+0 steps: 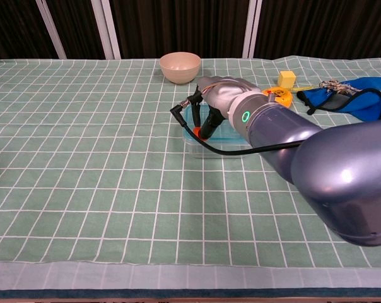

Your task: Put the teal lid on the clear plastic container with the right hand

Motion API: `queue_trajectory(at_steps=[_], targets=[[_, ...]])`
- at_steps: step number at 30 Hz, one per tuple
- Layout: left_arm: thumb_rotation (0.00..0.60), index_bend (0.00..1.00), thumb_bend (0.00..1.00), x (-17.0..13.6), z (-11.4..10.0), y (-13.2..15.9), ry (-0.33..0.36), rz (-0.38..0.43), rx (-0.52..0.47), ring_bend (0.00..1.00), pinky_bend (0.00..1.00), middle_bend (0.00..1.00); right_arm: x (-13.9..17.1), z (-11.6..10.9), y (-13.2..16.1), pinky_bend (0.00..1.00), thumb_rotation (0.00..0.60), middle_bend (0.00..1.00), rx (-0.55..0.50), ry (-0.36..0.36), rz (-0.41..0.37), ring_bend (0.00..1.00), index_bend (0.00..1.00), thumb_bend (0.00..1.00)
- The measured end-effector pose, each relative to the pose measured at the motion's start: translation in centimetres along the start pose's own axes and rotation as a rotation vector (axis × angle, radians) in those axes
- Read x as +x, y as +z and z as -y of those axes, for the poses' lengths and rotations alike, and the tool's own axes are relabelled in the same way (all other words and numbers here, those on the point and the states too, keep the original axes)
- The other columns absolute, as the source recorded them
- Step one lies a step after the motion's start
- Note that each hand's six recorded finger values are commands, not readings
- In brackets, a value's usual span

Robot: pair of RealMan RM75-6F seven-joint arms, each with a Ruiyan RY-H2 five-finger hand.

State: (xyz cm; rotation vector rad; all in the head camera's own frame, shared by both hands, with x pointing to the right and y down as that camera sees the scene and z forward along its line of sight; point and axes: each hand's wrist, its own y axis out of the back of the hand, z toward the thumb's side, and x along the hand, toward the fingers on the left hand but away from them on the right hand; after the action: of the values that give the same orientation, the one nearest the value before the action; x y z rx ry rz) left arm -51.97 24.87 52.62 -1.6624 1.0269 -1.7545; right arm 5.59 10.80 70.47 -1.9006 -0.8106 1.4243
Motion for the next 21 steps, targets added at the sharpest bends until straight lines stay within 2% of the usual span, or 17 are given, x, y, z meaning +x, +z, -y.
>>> queue_trajectory(at_steps=[13,21], targets=[[0.600,0.09,0.46,0.0,0.0,0.0,-0.003,-0.001,-0.002,0.00,0.00,0.00,-0.3,0.7,-0.3,0.02,0.600,0.18,0.000,0.012,0.012,0.06,0.64,0.53],[0.600,0.09,0.46,0.0,0.1,-0.1,-0.005,-0.003,-0.004,0.00,0.00,0.00,-0.4,1.2,-0.4,0.00,0.600,0.18,0.002,0.022,0.013,0.06,0.64,0.53]])
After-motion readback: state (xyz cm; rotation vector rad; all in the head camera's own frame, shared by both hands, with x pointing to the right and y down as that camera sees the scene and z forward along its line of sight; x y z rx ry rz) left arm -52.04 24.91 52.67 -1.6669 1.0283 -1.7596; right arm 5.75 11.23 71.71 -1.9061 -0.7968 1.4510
